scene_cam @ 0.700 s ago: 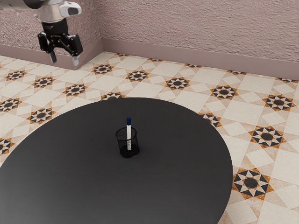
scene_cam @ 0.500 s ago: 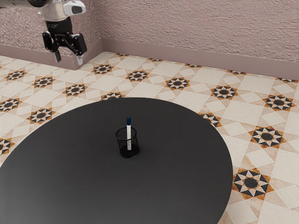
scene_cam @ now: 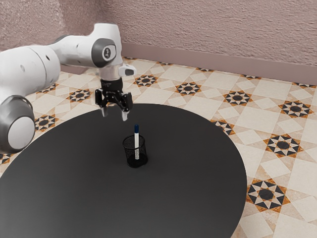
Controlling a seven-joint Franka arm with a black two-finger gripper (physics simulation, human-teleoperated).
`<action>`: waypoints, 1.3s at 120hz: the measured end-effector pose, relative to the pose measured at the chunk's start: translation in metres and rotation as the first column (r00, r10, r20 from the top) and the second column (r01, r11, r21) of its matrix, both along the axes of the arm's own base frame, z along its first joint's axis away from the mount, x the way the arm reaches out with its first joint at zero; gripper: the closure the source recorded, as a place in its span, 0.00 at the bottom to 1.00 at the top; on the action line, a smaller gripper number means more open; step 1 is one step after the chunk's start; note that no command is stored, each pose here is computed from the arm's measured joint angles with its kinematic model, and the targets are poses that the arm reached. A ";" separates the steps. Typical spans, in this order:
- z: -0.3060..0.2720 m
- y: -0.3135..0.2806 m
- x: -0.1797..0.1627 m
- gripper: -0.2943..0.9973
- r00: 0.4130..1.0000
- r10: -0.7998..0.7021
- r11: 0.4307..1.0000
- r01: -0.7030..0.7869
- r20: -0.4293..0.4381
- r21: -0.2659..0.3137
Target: Take the marker out of the pen holder and place it to the left of the pen holder.
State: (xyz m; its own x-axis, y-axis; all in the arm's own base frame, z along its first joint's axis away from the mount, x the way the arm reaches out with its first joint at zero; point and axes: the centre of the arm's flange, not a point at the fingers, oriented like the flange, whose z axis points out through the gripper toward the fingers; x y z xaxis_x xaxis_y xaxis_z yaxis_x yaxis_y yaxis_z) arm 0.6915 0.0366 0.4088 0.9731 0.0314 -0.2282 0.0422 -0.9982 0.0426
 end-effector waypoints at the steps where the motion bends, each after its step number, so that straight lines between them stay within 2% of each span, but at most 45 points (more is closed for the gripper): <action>1: -0.002 -0.001 0.001 0.24 1.000 0.002 1.000 -0.002 -0.001 -0.002; 22: -0.021 -0.026 0.009 0.24 1.000 0.019 0.999 -0.019 -0.002 -0.036; 51: -0.035 -0.047 0.028 0.24 0.999 0.033 0.998 -0.032 0.018 -0.046; 70: -0.053 -0.048 0.031 0.24 0.999 0.044 0.999 -0.044 -0.001 -0.029; 111: -0.056 -0.049 0.031 0.26 0.998 0.067 0.998 -0.067 -0.005 -0.018; 123: -0.057 -0.050 0.031 0.32 0.997 0.071 0.997 -0.072 -0.006 -0.016; 156: -0.056 -0.051 0.031 0.61 0.997 0.081 0.997 -0.081 -0.004 -0.015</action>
